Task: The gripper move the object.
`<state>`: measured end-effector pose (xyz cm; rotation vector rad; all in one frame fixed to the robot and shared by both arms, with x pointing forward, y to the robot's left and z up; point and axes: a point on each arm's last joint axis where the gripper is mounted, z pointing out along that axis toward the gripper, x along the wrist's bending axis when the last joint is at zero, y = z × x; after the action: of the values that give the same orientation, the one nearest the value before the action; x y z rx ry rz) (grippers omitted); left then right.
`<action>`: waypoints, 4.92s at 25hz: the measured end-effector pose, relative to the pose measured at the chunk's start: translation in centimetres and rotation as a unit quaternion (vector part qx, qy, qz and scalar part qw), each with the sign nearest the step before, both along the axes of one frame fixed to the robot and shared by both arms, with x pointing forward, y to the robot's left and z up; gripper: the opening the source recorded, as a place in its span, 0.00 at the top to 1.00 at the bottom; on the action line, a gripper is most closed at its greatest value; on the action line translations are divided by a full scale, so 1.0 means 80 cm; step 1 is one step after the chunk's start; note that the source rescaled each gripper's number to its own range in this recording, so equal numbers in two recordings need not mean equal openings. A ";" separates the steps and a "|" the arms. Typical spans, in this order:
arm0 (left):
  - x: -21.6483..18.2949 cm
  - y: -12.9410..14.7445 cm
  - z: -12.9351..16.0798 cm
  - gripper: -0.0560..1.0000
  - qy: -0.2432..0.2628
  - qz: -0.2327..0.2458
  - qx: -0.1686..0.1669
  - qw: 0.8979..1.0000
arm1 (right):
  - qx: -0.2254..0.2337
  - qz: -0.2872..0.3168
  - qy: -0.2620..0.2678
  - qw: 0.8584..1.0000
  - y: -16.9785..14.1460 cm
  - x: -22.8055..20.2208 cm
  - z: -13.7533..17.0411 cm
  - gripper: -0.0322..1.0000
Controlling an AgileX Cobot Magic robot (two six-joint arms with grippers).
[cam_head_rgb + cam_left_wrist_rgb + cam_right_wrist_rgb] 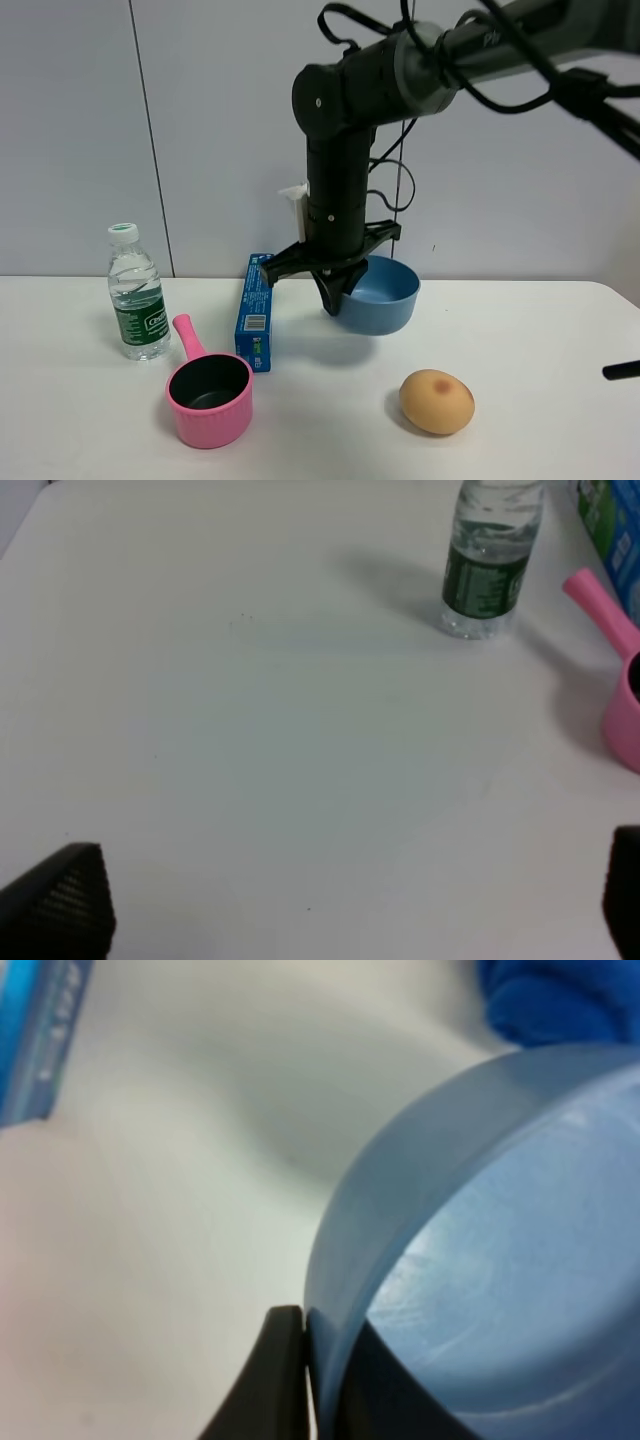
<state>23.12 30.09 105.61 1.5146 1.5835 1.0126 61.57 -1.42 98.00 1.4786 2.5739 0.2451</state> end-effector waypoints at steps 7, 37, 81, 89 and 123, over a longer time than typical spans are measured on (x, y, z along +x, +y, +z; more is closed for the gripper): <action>0.000 0.000 0.000 0.00 0.000 0.000 0.000 1.000 | -0.020 -0.032 -0.049 0.998 -0.021 -0.008 0.057 0.97; 0.000 0.000 0.000 0.00 0.000 0.000 0.000 1.000 | -0.029 -0.172 -0.026 0.984 -0.188 0.102 -0.010 0.97; 0.000 0.000 0.000 0.00 0.000 0.000 0.000 1.000 | 0.030 -0.181 -0.076 0.980 -0.231 0.104 0.054 0.16; 0.000 0.000 0.000 0.00 0.000 0.000 0.000 1.000 | 0.029 -0.165 -0.243 0.955 -0.263 0.024 0.238 0.16; 0.000 0.000 0.000 0.00 0.000 0.000 0.000 1.000 | 0.053 -0.213 -0.478 0.851 -0.372 -0.281 0.460 0.16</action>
<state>23.12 30.09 105.61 1.5146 1.5835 1.0126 39.09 -31.17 134.77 1.3946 1.4297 0.8189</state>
